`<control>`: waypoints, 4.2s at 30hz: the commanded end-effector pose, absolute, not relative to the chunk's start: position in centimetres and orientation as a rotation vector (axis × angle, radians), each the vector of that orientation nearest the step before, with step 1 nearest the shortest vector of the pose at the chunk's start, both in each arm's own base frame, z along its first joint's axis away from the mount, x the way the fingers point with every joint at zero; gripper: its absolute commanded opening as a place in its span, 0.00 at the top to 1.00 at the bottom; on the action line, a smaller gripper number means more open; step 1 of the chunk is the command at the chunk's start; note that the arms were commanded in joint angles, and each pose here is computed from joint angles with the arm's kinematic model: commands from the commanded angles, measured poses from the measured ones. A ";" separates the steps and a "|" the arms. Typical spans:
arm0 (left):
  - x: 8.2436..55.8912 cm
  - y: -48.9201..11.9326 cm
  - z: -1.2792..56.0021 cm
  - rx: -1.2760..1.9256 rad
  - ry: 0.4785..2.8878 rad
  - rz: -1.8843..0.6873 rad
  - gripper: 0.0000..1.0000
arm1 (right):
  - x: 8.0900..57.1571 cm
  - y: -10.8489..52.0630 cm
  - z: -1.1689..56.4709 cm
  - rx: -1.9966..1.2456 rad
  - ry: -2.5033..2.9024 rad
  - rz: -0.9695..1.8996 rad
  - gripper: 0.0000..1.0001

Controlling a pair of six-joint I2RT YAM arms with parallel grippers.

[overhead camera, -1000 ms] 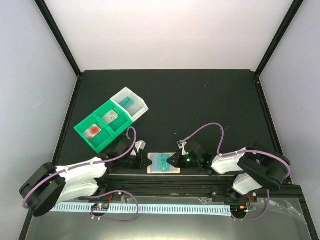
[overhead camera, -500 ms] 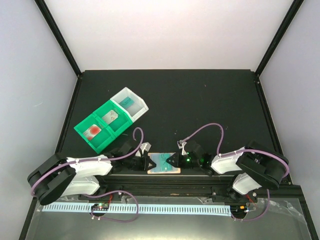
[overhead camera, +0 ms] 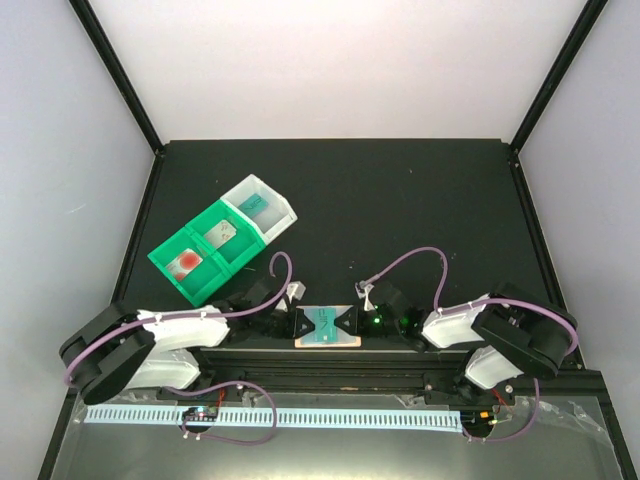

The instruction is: Take the credit cards out of the card holder

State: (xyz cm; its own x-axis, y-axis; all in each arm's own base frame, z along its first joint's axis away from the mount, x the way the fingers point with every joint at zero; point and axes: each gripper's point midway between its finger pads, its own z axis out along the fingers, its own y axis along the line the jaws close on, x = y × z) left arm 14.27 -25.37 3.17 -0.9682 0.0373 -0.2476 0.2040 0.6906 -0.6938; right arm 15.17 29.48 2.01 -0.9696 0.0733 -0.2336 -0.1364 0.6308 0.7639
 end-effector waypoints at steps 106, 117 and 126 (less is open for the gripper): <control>5.8 -27.2 19.2 0.869 2.120 -1.821 0.98 | 8.7 26.7 23.5 -0.894 2.091 1.357 0.63; 5.5 -27.1 19.0 0.877 2.109 -1.836 0.98 | 8.4 28.3 21.6 -0.966 2.109 1.421 0.65; 5.7 -27.1 18.7 0.863 2.126 -1.818 0.98 | 8.4 28.1 21.7 -0.939 2.102 1.427 0.98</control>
